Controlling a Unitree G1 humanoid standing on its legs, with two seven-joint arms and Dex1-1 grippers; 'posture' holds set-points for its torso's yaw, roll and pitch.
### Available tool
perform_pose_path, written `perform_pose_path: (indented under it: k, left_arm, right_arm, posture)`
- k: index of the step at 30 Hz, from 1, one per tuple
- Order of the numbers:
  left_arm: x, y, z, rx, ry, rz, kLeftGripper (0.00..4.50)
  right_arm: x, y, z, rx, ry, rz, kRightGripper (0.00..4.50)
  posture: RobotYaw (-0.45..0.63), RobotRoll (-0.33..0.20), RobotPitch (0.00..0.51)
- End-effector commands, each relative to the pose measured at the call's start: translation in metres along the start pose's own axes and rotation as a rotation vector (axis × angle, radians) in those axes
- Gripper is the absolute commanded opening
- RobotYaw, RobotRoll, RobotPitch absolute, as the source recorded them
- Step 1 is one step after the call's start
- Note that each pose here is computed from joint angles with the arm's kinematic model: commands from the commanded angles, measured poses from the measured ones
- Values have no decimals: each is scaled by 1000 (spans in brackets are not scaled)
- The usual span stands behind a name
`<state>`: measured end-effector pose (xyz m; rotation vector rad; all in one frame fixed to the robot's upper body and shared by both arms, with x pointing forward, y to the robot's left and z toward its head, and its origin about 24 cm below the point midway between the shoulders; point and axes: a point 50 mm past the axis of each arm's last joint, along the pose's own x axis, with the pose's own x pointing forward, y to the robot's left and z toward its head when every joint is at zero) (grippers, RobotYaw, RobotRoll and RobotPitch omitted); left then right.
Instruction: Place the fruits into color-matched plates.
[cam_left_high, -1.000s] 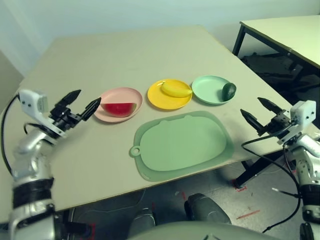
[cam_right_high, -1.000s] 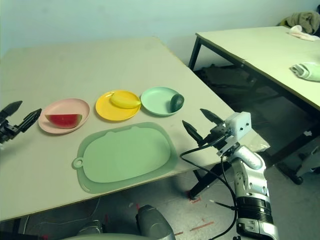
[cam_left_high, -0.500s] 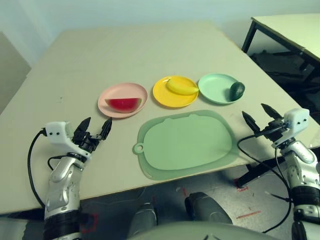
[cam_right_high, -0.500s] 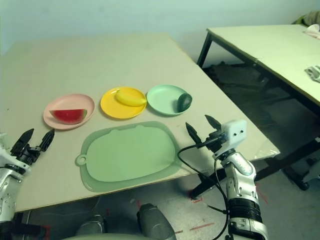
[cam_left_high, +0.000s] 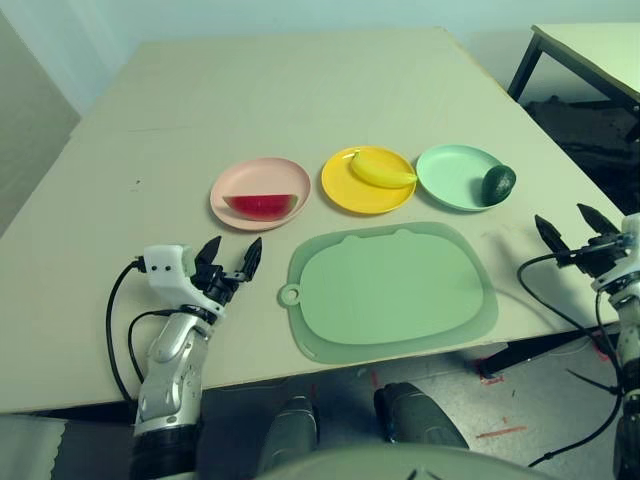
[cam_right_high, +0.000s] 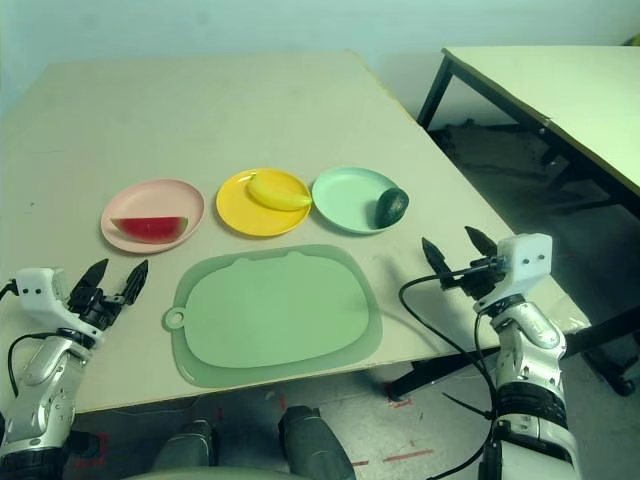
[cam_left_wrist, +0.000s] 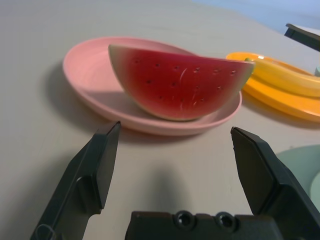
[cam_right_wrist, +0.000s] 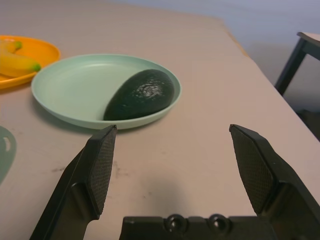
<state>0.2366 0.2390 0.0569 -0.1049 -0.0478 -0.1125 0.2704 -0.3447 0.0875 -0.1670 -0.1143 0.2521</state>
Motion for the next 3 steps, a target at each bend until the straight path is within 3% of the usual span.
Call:
perform_pose_path:
  k: [1,3]
  left_arm:
    - [-1,-2,-3,7,4,23,4482]
    - [-1,-3,-3,9,-5,34,4482]
  right_arm:
    - [1,-7,4,-7,7,12,4500]
    - [4,-8,5,-11,8,14,4500]
  posture:
    - [-184,0,100]
    - [-184,0,94]
